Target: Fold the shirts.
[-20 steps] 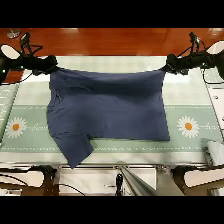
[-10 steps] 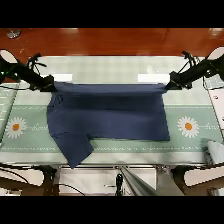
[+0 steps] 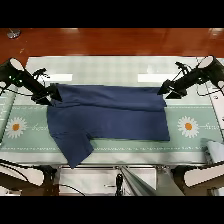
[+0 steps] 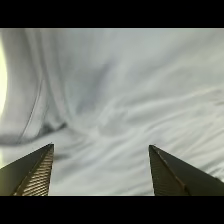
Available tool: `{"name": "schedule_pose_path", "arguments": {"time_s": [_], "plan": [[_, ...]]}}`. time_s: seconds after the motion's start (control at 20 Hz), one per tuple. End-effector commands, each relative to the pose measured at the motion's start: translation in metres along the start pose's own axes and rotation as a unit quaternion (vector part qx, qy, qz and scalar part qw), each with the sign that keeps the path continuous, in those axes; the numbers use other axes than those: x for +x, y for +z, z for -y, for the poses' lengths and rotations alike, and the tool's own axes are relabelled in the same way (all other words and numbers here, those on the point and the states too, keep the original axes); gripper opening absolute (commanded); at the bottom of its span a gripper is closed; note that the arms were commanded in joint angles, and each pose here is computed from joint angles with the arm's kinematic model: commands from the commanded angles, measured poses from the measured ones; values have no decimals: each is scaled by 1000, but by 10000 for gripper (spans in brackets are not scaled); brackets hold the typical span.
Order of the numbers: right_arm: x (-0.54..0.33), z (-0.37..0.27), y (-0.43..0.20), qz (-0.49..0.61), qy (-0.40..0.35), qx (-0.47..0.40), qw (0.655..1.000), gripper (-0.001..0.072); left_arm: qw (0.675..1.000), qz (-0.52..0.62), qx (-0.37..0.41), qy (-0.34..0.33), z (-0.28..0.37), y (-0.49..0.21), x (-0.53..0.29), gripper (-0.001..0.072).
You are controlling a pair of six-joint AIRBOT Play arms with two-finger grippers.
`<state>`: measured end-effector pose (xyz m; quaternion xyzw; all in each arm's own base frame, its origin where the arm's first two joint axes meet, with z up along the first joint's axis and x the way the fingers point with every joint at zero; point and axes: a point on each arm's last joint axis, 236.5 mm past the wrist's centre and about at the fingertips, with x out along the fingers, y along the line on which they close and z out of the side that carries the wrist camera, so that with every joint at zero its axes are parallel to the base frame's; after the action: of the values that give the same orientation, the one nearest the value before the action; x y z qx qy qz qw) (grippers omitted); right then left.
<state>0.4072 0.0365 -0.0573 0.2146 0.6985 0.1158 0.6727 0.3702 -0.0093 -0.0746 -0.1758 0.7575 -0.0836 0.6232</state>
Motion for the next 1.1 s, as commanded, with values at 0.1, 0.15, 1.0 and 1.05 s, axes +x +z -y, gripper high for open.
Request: {"name": "schedule_pose_path", "arguments": {"time_s": [0.1, 0.15, 1.0, 1.05], "plan": [[-64, 25, -29, 38, -43, 27, 998, 627, 998, -34, -22, 43, -18, -52, -20, 704], [-70, 30, -37, 69, -45, 37, 996, 627, 998, -27, -26, 42, -22, -67, -17, 704], [-11, -16, -156, 167, 96, 70, 979, 627, 969, 43, -188, -157, -20, -174, 57, 703], [-12, -17, -155, 167, 98, 72, 978, 627, 973, 37, -174, -150, -14, -176, 63, 703]]}}
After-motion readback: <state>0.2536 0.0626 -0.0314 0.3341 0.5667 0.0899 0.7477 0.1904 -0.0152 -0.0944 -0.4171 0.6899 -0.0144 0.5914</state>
